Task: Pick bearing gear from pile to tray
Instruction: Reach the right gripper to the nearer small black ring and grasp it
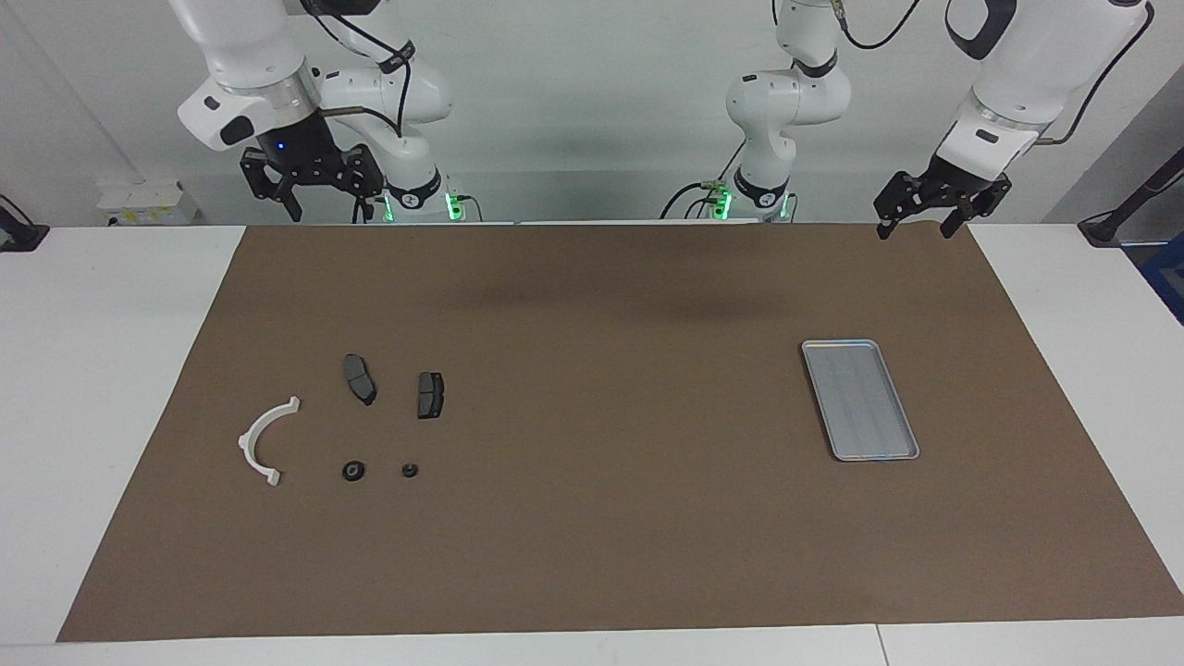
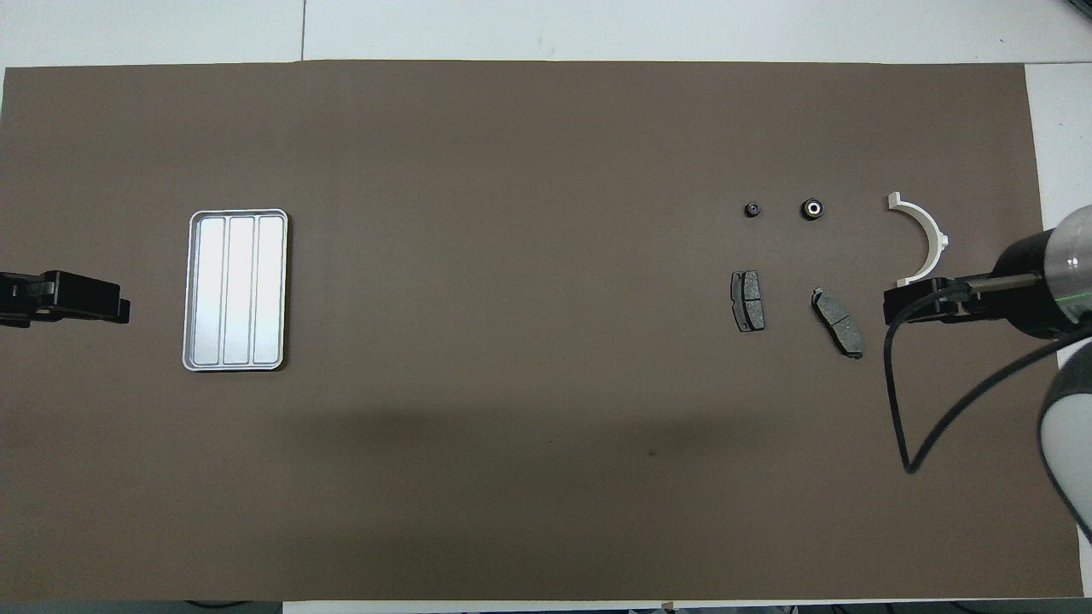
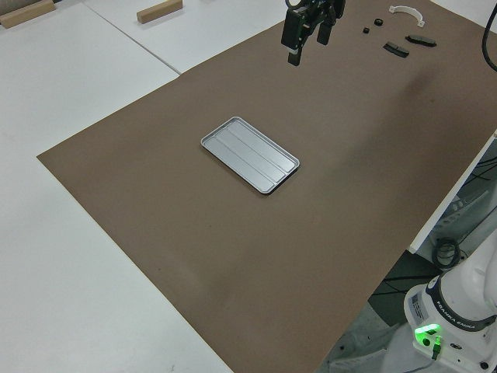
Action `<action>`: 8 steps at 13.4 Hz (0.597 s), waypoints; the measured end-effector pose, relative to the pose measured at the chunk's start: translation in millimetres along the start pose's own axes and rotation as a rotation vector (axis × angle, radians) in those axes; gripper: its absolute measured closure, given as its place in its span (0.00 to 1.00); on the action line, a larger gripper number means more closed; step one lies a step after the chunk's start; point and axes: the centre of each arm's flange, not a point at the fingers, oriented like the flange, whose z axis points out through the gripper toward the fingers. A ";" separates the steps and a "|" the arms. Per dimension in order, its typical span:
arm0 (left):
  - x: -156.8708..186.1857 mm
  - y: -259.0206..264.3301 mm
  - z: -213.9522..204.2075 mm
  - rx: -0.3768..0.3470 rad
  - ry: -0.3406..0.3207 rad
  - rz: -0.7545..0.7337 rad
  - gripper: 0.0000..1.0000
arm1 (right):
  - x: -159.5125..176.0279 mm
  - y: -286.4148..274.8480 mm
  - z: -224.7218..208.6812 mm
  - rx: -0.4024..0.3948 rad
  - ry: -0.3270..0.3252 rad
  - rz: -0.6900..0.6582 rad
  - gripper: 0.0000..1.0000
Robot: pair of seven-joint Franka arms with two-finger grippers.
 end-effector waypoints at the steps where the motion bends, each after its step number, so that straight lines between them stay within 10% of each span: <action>1: 0.0 0.0 0.0 0.000 0.000 0.000 0.00 | 16.2 -0.5 26.6 0.000 -0.006 0.025 0.00; 8: 10.6 0.1 9.3 0.001 0.075 0.000 0.00 | 83.1 -4.7 172.4 -0.015 0.009 0.240 0.00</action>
